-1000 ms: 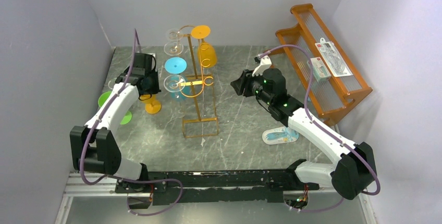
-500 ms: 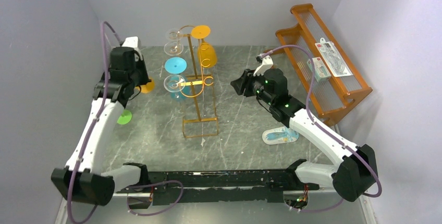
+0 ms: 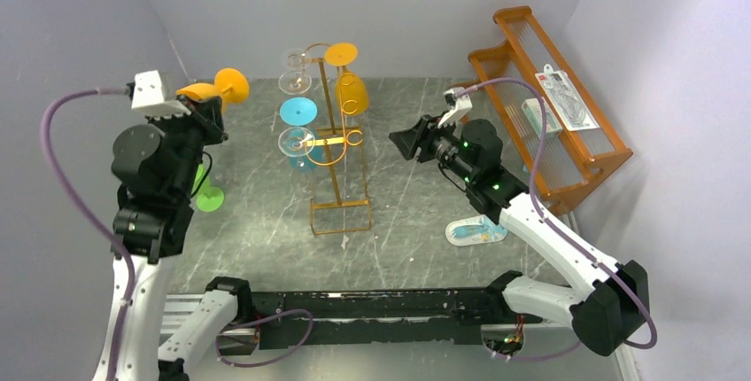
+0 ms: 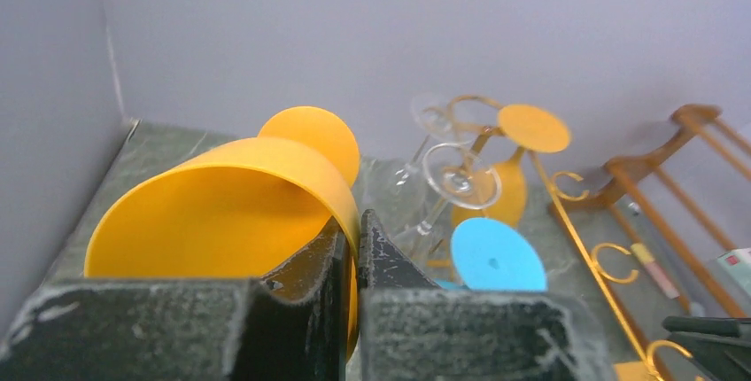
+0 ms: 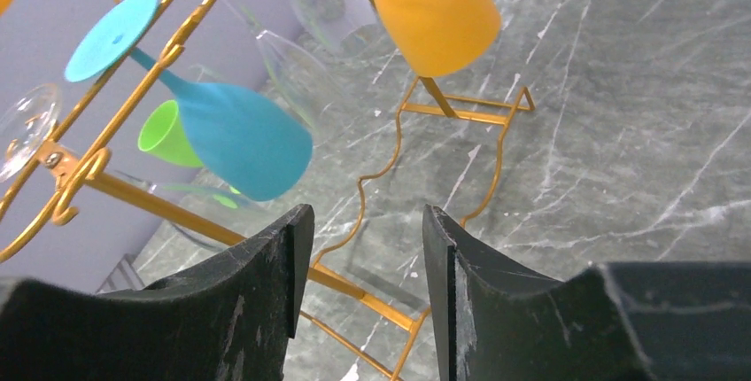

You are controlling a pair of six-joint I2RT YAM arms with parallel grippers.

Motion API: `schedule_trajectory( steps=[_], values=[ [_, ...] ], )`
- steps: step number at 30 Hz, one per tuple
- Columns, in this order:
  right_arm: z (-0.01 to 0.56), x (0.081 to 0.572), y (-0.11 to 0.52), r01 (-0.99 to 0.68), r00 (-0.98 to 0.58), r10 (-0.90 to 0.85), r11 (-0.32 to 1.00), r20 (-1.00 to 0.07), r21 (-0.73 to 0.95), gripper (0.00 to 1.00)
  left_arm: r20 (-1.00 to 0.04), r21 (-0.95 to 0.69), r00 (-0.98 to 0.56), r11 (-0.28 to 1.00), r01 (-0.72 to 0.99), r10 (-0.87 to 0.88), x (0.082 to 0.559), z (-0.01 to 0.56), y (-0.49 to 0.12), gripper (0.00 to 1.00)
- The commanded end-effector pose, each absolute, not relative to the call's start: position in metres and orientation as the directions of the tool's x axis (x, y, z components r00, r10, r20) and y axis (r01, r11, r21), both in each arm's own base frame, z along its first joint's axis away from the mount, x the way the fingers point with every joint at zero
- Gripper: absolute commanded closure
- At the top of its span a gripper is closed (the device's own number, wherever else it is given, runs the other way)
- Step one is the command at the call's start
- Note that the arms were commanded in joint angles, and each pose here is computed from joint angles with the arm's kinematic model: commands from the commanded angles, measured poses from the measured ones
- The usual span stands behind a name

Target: Place the wine glass upside down on the wine glass rack

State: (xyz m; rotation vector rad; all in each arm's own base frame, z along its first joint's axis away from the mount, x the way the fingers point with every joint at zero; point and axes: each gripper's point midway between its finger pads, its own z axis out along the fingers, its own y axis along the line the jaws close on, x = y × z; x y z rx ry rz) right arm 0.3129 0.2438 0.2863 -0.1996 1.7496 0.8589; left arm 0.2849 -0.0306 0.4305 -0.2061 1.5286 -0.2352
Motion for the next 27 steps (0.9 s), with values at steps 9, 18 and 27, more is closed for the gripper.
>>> schedule_trajectory(
  steps=[9,18,27],
  values=[
    [0.305,0.299,0.244,-0.581,-0.319,0.355,0.659,-0.879,0.477,0.44,-0.797,-0.364,0.380,0.876,0.317,-0.469,0.227,0.501,-0.048,0.95],
    [0.340,0.283,0.258,-0.661,-0.311,0.436,0.539,-0.844,0.522,0.39,-0.691,-0.378,0.196,0.579,0.723,-0.696,0.221,0.515,-0.118,0.95],
    [0.408,0.245,0.261,-0.791,-0.289,0.635,0.263,-0.716,0.552,0.38,-0.596,-0.437,-0.047,0.276,0.856,-0.801,0.230,0.513,-0.158,0.95]
  ],
)
